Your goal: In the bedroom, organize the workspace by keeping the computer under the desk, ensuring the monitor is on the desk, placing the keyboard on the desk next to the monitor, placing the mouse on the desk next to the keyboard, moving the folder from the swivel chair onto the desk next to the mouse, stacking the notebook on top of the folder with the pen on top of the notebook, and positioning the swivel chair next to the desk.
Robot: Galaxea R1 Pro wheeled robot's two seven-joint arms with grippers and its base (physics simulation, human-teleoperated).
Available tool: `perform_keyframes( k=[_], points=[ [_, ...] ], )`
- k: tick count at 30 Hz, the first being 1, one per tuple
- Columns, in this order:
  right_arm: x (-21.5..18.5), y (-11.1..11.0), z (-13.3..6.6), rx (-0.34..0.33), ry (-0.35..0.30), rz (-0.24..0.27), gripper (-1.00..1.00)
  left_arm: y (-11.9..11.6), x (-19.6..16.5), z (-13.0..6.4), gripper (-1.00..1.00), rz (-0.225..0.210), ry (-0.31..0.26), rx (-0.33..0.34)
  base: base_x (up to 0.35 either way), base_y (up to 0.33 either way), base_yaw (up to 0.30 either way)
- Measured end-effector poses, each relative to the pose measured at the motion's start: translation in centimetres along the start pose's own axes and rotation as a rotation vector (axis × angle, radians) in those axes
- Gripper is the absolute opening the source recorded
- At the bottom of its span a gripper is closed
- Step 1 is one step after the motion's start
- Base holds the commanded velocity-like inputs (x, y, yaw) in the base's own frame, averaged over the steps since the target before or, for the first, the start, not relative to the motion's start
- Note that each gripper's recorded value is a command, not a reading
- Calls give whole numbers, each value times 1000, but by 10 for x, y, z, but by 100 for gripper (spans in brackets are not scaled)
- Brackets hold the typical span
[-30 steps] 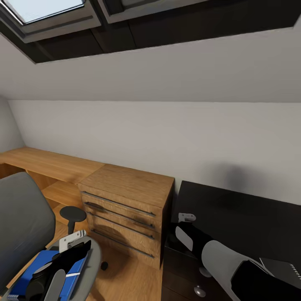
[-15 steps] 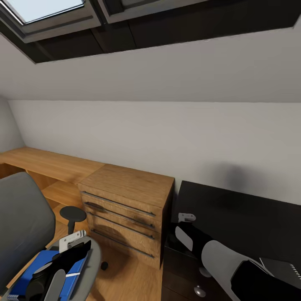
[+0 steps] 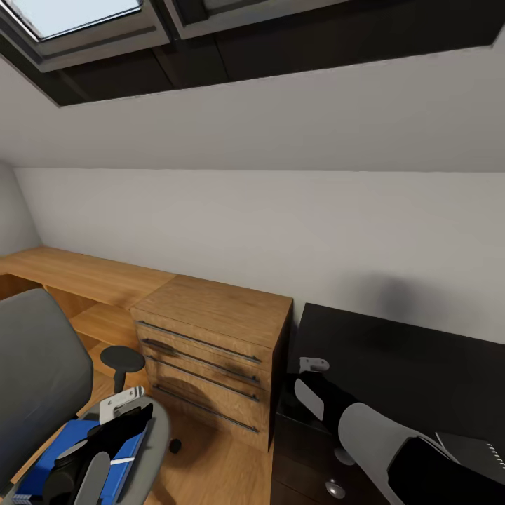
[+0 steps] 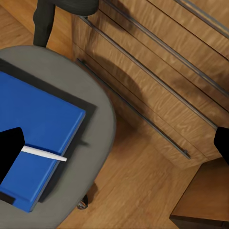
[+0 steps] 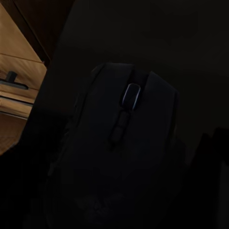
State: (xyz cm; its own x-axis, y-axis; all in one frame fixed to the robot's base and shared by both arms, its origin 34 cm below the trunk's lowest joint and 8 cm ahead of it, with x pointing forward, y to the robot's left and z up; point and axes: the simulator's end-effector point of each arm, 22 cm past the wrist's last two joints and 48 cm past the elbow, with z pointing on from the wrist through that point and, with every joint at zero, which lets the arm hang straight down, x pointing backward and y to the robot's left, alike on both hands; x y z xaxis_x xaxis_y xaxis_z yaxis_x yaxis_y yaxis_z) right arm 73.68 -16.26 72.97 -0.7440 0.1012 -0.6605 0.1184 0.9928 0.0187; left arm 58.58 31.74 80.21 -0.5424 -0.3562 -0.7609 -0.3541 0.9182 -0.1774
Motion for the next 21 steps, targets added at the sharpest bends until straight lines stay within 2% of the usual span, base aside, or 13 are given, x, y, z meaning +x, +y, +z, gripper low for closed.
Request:
perform_keyframes(
  k=[21],
  points=[
    [0, 3, -1, -7, 3, 13, -100, 0, 1, 0, 100, 0, 2, -1, 0, 0, 0]
  ],
)
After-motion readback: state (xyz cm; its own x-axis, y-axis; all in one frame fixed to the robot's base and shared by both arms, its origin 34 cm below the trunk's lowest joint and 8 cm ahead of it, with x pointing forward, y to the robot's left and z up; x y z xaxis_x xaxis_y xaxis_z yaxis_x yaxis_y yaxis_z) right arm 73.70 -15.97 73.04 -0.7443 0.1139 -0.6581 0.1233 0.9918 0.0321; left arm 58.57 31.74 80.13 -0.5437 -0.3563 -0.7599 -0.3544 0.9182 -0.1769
